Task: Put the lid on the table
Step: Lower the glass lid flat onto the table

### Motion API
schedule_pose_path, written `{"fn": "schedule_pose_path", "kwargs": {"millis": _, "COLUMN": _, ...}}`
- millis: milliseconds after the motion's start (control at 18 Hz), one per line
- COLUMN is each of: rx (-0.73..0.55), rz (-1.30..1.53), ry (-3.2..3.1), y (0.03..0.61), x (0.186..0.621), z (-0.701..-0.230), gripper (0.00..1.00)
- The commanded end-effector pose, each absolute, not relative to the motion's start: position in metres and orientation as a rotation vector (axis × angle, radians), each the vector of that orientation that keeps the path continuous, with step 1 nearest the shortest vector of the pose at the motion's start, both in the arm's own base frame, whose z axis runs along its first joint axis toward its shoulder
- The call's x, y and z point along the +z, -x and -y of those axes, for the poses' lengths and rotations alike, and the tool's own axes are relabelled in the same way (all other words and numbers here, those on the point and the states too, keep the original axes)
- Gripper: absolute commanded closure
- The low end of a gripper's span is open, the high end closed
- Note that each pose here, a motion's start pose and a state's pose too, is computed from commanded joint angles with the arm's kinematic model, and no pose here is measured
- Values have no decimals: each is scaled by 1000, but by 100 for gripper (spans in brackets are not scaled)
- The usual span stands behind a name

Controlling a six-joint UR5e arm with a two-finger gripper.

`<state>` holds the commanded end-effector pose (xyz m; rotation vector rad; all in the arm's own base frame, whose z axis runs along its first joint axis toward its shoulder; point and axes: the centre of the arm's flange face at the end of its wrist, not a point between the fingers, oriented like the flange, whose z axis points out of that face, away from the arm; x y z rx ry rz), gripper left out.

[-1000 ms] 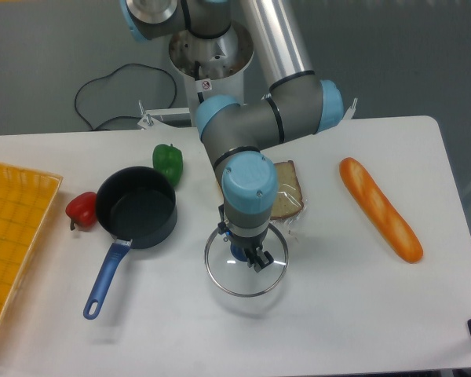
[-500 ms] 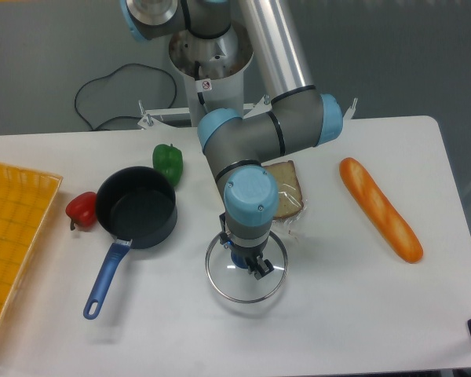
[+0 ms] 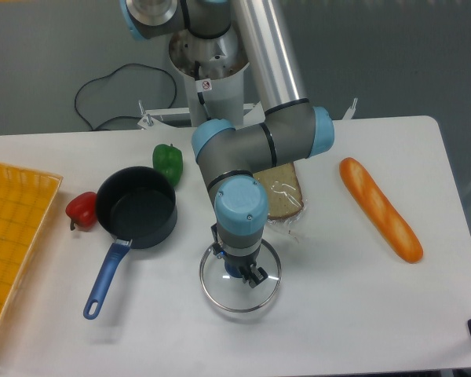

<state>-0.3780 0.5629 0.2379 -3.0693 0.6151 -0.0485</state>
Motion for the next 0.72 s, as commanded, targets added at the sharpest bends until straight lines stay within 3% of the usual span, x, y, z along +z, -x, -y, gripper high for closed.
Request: {"fn": "schedule_pose_path", "kwargs": {"millis": 722, "rx": -47, "rz": -598, "ry": 3081, "y": 366, "x": 222, "z": -575, "gripper": 42}}
